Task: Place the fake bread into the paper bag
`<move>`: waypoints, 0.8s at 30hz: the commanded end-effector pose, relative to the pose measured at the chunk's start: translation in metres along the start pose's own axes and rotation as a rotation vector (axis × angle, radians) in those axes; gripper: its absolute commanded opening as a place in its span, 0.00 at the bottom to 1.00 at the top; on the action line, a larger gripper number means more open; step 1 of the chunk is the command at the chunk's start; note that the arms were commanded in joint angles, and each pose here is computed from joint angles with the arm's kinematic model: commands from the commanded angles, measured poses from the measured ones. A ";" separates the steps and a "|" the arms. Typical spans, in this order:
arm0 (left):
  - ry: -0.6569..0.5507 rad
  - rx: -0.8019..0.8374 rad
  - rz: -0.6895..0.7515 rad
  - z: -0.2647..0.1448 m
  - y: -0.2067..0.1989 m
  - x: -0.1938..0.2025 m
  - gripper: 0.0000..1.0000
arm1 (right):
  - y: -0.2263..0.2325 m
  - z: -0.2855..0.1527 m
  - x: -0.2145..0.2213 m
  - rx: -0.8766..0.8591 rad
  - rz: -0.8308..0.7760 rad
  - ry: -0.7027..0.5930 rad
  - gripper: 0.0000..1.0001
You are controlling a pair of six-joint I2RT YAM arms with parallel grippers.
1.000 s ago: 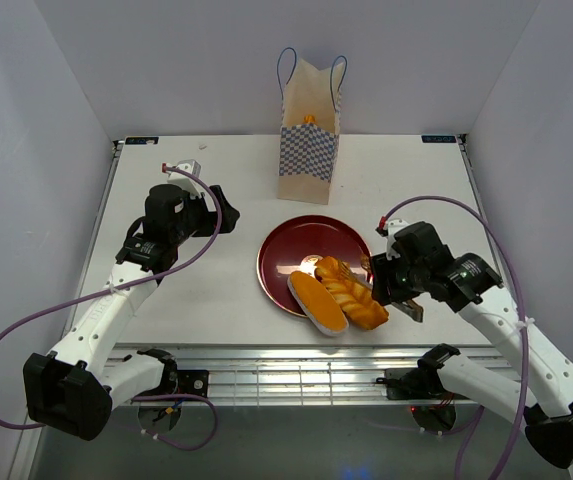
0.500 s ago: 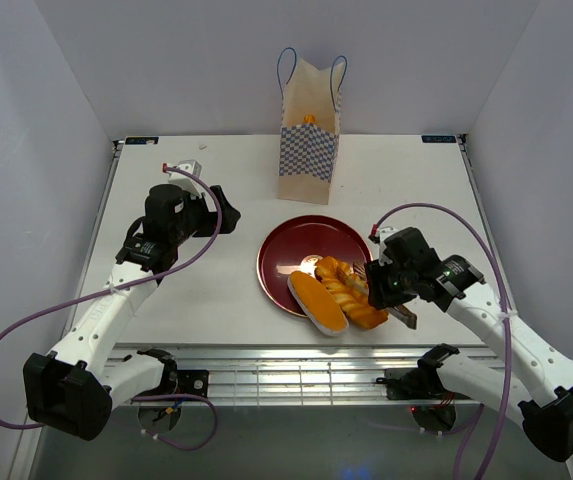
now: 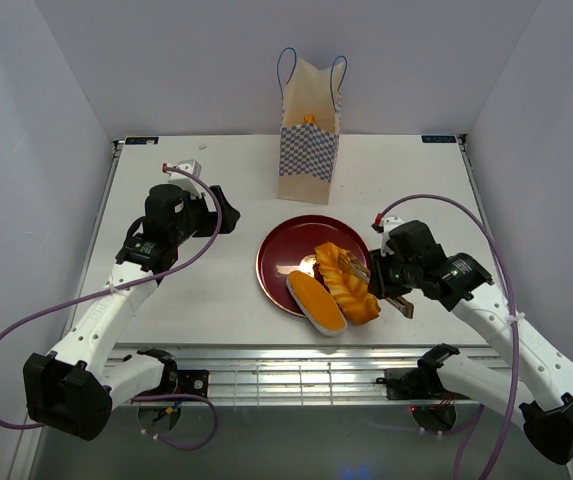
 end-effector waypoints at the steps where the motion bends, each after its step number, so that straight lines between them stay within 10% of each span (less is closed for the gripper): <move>1: -0.043 0.013 0.006 -0.005 -0.004 -0.015 0.94 | 0.017 -0.026 -0.043 -0.052 0.021 -0.240 0.24; 24: -0.038 0.008 0.003 -0.003 -0.003 -0.014 0.95 | 0.110 -0.100 -0.200 -0.334 -0.045 -0.640 0.24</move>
Point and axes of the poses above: each gripper's point midway between its finger pads, its own z axis out along the fingers, its own y axis along the line the jaws close on, x = y × z, the point moved 6 cm from there along -z, back along the fingers, and after that the axes turned 14 degrees about z, right-handed, at the moved point
